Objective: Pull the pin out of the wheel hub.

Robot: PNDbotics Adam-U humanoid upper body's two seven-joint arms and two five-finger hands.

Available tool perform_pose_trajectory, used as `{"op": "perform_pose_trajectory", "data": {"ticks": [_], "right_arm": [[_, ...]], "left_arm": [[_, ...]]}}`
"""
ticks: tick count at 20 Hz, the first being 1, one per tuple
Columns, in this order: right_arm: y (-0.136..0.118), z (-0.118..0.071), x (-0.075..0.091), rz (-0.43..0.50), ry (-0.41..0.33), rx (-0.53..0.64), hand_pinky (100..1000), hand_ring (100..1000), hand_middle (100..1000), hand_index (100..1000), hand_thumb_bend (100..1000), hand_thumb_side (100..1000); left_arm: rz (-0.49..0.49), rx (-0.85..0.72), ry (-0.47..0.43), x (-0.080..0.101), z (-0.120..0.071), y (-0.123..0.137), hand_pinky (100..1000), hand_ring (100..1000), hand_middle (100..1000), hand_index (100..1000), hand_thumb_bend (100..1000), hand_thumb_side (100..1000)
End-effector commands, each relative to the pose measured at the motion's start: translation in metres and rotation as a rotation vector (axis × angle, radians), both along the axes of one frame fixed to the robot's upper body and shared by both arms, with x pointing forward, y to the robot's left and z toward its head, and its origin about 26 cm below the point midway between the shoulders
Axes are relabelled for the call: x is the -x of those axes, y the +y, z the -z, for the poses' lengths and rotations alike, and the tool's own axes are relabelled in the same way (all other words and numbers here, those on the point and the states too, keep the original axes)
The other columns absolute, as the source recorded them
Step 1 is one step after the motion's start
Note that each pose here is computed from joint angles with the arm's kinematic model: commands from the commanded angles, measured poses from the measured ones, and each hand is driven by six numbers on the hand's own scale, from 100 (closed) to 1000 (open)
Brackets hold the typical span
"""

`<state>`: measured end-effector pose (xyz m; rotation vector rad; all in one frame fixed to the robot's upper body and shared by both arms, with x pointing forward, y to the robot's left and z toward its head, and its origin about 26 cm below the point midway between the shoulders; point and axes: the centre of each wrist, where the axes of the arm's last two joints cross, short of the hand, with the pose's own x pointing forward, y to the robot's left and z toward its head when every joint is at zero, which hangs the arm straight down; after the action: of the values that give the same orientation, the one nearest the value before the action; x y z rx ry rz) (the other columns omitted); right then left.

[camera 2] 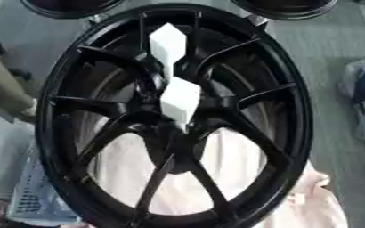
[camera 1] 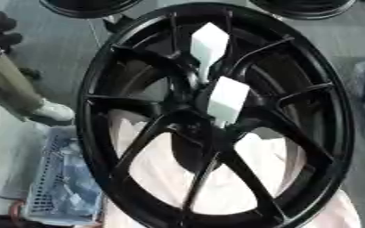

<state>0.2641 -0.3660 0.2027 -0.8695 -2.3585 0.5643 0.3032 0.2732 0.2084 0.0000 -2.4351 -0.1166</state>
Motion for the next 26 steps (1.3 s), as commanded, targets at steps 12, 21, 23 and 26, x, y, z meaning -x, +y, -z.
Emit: {"op": "perform_pose_trajectory", "data": {"ticks": [12,21,23,26], "right_arm": [[0.002,-0.065,-0.003,-0.085,0.072,0.728,790,838,777,813,111,125],[0.012,-0.077,-0.006,-0.216,0.143,0.974,810,849,787,828,209,159],[0.015,-0.079,-0.007,-0.241,0.173,1.011,811,851,790,830,228,164],[0.018,-0.083,-0.008,-0.276,0.199,1.053,813,855,794,832,251,175]], "left_arm": [[0.006,-0.046,-0.028,0.003,-0.010,0.001,768,764,664,766,100,709],[0.015,-0.060,-0.032,0.003,-0.012,0.000,768,763,663,766,100,710],[0.018,-0.063,-0.032,0.003,-0.013,0.000,768,763,664,766,100,710],[0.023,-0.067,-0.031,0.002,-0.013,-0.001,769,763,664,766,100,711]]}}
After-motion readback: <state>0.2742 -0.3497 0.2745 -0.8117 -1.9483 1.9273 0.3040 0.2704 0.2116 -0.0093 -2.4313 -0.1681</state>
